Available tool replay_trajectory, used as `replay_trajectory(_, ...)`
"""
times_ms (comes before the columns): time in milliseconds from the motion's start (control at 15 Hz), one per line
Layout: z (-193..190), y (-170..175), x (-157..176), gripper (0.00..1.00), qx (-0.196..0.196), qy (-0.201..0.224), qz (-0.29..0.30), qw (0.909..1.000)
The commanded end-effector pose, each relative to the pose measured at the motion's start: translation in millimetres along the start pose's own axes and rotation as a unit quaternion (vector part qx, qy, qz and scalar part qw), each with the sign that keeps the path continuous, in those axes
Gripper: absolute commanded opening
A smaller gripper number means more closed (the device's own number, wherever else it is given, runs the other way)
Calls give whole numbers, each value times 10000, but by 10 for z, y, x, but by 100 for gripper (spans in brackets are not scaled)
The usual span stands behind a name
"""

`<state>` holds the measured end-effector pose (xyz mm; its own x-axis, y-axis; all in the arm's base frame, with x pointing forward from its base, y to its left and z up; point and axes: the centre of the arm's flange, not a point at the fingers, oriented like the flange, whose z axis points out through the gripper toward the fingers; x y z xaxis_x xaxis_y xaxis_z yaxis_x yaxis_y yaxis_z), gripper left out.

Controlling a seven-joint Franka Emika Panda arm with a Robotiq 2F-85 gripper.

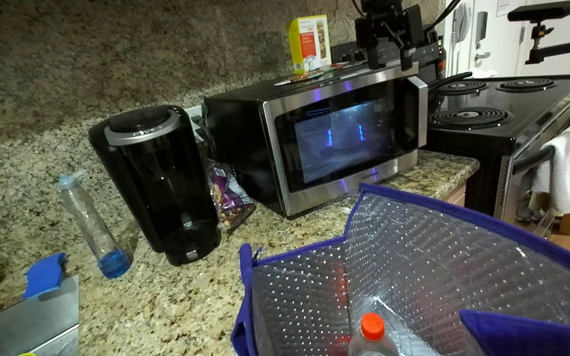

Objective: Close the microwave door

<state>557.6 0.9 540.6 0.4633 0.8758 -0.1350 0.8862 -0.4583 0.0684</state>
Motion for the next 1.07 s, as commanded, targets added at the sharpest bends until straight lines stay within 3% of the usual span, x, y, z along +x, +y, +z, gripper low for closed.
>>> replay_trajectory(0, 1, -45, 81, 100, 336, -55, -198, 9992)
replay_trajectory(333, 60, -95, 107, 100, 685, 2, -199, 9975)
replay_trajectory(1000, -19, -183, 187, 100, 256, -151, 284, 9992)
